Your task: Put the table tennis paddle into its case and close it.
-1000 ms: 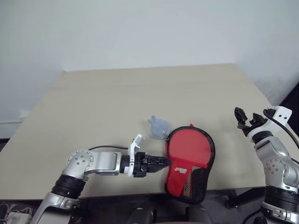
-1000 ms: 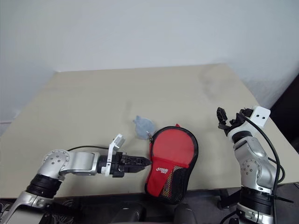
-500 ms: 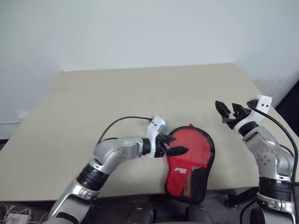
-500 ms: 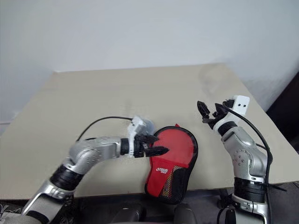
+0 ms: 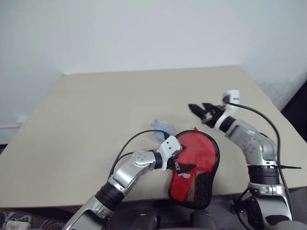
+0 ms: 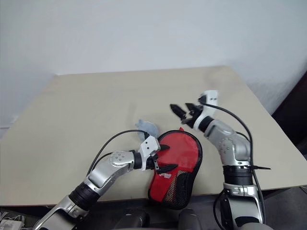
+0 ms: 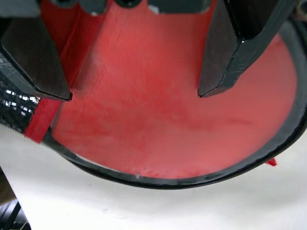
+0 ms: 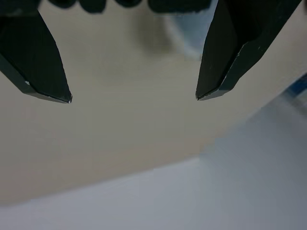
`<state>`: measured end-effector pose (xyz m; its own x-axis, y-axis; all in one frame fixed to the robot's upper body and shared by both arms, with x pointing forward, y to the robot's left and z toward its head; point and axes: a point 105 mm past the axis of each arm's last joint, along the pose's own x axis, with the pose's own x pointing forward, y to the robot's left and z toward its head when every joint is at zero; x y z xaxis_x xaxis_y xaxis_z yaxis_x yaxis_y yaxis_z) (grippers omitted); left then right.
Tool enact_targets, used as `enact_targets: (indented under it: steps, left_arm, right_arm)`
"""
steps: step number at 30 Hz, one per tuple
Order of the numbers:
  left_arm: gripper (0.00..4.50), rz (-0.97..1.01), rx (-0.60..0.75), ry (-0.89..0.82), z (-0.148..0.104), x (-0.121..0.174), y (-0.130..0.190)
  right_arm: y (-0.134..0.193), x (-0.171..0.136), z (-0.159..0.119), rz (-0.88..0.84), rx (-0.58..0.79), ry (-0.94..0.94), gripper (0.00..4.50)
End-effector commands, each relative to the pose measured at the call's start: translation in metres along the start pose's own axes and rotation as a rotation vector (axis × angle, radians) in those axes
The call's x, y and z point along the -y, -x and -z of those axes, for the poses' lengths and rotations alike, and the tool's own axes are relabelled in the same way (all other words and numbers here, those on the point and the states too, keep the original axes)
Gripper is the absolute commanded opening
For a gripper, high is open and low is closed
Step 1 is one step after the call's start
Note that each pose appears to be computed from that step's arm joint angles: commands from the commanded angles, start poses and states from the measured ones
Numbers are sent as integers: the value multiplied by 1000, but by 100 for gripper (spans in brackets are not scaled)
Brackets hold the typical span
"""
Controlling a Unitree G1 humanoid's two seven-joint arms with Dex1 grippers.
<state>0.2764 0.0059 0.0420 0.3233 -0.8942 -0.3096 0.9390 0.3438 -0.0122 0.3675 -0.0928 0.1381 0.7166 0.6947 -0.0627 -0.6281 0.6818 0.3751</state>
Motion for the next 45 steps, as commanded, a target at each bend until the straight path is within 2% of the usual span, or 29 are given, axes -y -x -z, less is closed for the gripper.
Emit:
enact_targets:
  steps: [1, 8, 15, 19, 25, 28, 33, 38, 39, 43, 45]
  left_arm:
    - [445, -20, -135, 16, 38, 0, 5]
    - [445, -48, -142, 120, 45, 4, 4]
    - [445, -59, -164, 113, 49, 9, 7]
    - [445, -72, -168, 116, 50, 9, 8]
    - [445, -96, -170, 133, 50, 6, 6]
    - [450, -102, -172, 133, 50, 4, 6]
    - [450, -116, -180, 140, 51, 2, 7]
    - [450, -123, -180, 142, 51, 0, 6]
    - [450, -124, -180, 143, 51, -1, 6]
    - [450, -123, -178, 144, 51, -1, 5]
    - [450, -122, -176, 143, 51, -1, 3]
  right_arm:
    - [-16, -22, -6, -139, -28, 25, 450]
    - [-49, -44, 17, -284, -174, 86, 450]
    - [-65, -54, 51, -332, -316, 98, 450]
    - [-72, -48, 60, -283, -357, 125, 450]
    - [-76, -40, 58, -221, -350, 141, 450]
    - [-76, -41, 52, -217, -337, 129, 388]
    - [-75, -53, 28, -260, -269, 133, 210]
    - [-68, -56, 19, -267, -286, 141, 25]
    - [-67, -58, 19, -274, -295, 141, 1]
    - [-69, -61, 33, -284, -385, 167, 1]
    - [-76, -56, 33, -246, -376, 186, 1]
